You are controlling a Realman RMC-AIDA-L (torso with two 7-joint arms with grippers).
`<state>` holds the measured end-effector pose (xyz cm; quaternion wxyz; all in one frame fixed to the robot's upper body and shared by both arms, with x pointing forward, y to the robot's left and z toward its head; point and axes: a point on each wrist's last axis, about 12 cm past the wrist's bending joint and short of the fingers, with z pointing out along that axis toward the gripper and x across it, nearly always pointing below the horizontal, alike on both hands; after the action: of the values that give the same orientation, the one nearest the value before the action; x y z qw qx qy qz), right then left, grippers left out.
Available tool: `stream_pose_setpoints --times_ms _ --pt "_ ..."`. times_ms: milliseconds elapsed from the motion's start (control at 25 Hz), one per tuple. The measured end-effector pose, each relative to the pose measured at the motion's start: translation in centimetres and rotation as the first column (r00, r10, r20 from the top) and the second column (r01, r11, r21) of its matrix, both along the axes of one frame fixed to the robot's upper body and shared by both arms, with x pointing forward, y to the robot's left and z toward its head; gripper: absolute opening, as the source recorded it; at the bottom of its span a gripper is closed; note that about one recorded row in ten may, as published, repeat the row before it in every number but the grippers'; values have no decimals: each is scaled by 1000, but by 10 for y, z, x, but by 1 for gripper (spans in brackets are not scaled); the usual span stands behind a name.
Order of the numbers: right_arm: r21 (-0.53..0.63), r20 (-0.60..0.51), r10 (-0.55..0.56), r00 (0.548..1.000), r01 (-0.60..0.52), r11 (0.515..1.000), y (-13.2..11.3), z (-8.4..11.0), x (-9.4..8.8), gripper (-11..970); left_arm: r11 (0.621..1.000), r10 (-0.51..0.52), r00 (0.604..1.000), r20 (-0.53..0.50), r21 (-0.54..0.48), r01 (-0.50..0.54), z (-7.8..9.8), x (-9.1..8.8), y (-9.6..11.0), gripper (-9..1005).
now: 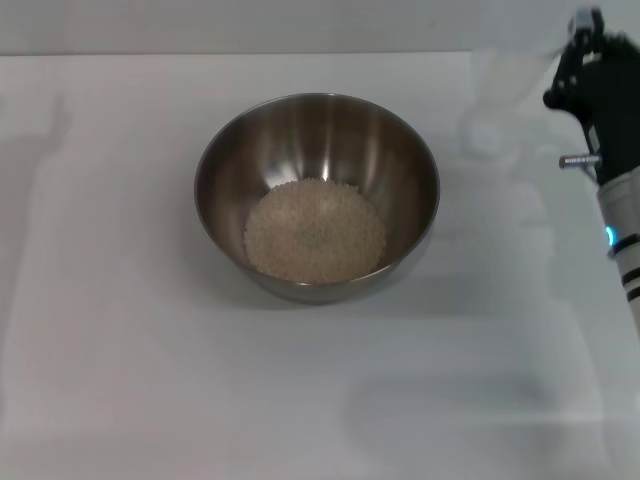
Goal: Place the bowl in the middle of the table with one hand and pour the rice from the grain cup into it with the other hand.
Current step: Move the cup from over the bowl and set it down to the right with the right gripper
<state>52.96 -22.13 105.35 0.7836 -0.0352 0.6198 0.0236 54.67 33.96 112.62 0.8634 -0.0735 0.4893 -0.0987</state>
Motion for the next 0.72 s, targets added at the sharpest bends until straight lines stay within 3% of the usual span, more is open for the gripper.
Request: stream_pose_setpoints --times_ms 200,720 --pt "148 -171 19 985 6 989 -3 -19 3 23 1000 2 1000 7 2 -2 -1 -3 1 815" --pt "126 -356 53 933 -8 992 -5 -39 18 30 1000 -8 999 41 5 8 2 -8 0 815"
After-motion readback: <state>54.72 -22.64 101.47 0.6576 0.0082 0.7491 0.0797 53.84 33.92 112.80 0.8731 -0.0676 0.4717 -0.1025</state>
